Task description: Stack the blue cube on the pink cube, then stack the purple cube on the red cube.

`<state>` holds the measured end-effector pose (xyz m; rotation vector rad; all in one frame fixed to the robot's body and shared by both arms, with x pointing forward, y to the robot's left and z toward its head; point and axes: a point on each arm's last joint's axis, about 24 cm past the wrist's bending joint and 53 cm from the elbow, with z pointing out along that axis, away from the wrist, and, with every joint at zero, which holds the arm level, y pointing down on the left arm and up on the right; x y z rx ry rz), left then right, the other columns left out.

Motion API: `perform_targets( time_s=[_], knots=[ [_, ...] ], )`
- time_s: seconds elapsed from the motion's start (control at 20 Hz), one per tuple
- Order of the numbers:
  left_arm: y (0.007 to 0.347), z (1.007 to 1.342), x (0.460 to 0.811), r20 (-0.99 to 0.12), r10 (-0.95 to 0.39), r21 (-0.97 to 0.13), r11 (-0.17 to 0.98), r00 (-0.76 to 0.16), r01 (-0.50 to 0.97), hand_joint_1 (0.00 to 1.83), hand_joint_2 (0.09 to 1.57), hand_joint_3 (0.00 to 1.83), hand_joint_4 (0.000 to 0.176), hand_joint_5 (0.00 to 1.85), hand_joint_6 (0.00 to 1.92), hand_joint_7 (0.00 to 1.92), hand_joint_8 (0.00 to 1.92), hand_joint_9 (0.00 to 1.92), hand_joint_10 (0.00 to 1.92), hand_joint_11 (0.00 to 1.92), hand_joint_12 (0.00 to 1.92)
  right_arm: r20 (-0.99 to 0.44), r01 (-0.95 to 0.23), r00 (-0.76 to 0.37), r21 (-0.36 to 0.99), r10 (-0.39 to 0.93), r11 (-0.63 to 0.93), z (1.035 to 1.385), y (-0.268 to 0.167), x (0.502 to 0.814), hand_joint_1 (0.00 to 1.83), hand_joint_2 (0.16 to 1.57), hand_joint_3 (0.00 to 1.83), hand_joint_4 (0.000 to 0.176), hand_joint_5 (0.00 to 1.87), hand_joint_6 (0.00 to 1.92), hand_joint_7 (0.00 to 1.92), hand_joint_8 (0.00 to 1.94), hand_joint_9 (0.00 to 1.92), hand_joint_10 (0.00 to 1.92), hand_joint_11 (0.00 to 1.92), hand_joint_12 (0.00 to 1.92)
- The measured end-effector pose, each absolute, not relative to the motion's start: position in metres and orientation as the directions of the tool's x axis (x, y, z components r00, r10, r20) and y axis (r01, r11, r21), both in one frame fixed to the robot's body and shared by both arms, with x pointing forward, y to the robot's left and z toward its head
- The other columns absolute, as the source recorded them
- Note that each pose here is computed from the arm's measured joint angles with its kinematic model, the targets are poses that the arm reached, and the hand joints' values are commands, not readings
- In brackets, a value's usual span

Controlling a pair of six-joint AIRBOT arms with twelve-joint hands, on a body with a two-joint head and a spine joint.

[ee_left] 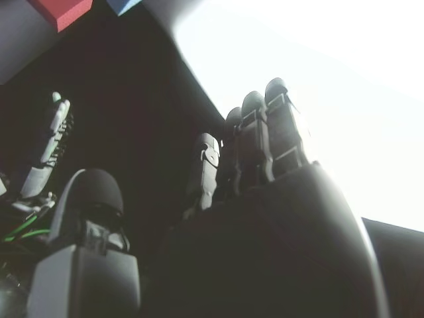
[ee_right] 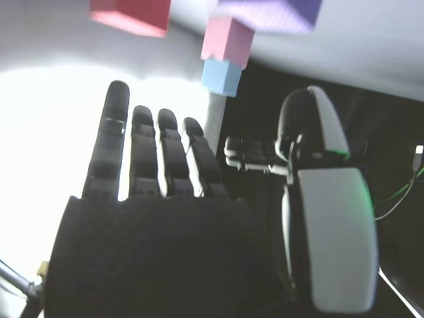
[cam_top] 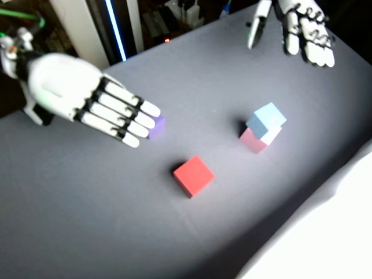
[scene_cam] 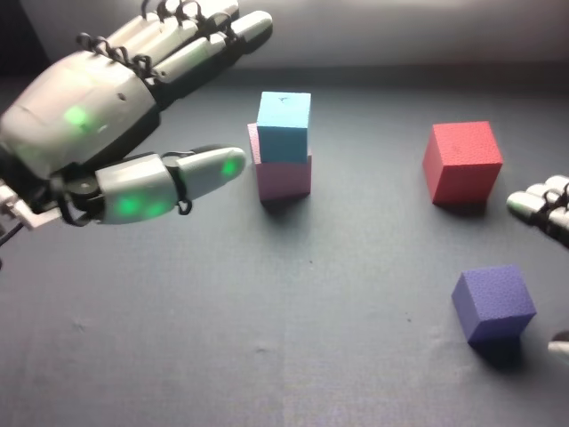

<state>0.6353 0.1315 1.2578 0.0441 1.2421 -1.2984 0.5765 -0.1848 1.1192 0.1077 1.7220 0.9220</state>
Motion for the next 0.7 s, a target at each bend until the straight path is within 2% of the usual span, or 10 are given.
perform_targets(
  time_s=[0.05,0.2,0.25,0.35,0.45,0.5,0.55,0.6,0.65,0.7],
  knots=[
    [0.133,1.256,0.633,-0.7,-0.679,-0.583,0.363,-0.223,0.727,0.16,1.38,0.02,0.13,0.0,0.0,0.0,0.0,0.0,0.0,0.0,0.0,-0.769,-0.351,-0.389,0.632,0.506,0.691,1.112,-0.184,0.579,0.74,1.06,0.0,0.0,0.0,0.0,0.01,0.0,0.08,0.05,0.0,1.32],
    [0.135,1.252,0.635,-0.7,-0.676,-0.592,0.372,-0.228,0.715,0.14,1.38,0.01,0.147,0.0,0.0,0.0,0.0,0.0,0.0,0.0,0.0,-0.76,-0.345,-0.404,0.642,0.509,0.685,1.105,-0.177,0.587,0.8,1.08,0.0,0.0,0.0,0.0,0.03,0.0,0.12,0.09,0.0,1.24],
    [0.135,1.252,0.635,-0.699,-0.678,-0.592,0.371,-0.227,0.716,0.13,1.38,0.01,0.139,0.0,0.0,0.0,0.0,0.0,0.0,0.0,0.0,-0.758,-0.345,-0.411,0.643,0.506,0.684,1.102,-0.174,0.589,0.82,1.09,0.0,0.0,0.0,0.0,0.04,0.0,0.12,0.1,0.0,1.19],
    [0.135,1.252,0.634,-0.7,-0.677,-0.592,0.369,-0.229,0.717,0.12,1.38,0.01,0.129,0.0,0.0,0.0,0.0,0.0,0.0,0.0,0.0,-0.751,-0.335,-0.431,0.648,0.501,0.684,1.094,-0.169,0.592,0.83,1.09,0.0,0.0,0.0,0.0,0.07,0.01,0.13,0.13,0.0,1.34],
    [0.135,1.251,0.634,-0.7,-0.676,-0.593,0.37,-0.231,0.716,0.13,1.38,0.0,0.164,0.0,0.0,0.0,0.0,0.0,0.0,0.0,0.0,-0.742,-0.326,-0.453,0.654,0.495,0.682,1.087,-0.162,0.597,0.92,1.1,0.0,0.0,0.02,0.01,0.19,0.03,0.0,0.55,0.0,1.56],
    [0.135,1.251,0.634,-0.7,-0.676,-0.593,0.369,-0.232,0.715,0.13,1.38,0.0,0.164,0.0,0.0,0.0,0.0,0.0,0.0,0.0,0.0,-0.741,-0.327,-0.459,0.654,0.49,0.682,1.085,-0.159,0.599,0.92,1.1,0.0,0.0,0.02,0.01,0.19,0.03,0.0,0.55,0.0,1.56],
    [0.135,1.251,0.634,-0.699,-0.677,-0.593,0.368,-0.231,0.716,0.16,1.38,0.0,0.173,0.0,0.0,0.0,0.0,0.0,0.0,0.0,0.0,-0.741,-0.335,-0.463,0.655,0.487,0.678,1.085,-0.154,0.601,0.9,1.14,0.01,0.0,0.15,0.07,0.32,0.08,0.01,0.87,0.0,1.59],
    [0.135,1.251,0.634,-0.698,-0.677,-0.595,0.368,-0.233,0.715,0.18,1.38,0.0,0.166,0.0,0.0,0.0,0.0,0.0,0.0,0.0,0.0,-0.743,-0.343,-0.466,0.652,0.48,0.676,1.085,-0.15,0.604,0.91,1.16,0.01,0.0,0.25,0.12,0.42,0.12,0.07,0.97,0.0,1.61],
    [0.136,1.25,0.634,-0.698,-0.677,-0.596,0.367,-0.234,0.714,0.17,1.38,0.0,0.166,0.0,0.0,0.0,0.0,0.0,0.0,0.0,0.0,-0.742,-0.349,-0.471,0.653,0.477,0.672,1.084,-0.144,0.607,1.22,1.21,0.0,0.0,0.55,0.31,0.69,1.11,0.44,1.26,0.28,1.8],
    [0.135,1.248,0.634,-0.7,-0.674,-0.596,0.369,-0.236,0.713,0.16,1.38,0.0,0.169,0.0,0.0,0.0,0.0,0.0,0.0,0.0,0.0,-0.742,-0.353,-0.473,0.653,0.474,0.67,1.085,-0.141,0.608,1.33,1.19,0.0,0.0,0.66,1.01,0.86,1.16,0.76,1.44,0.6,1.74]
  ],
)
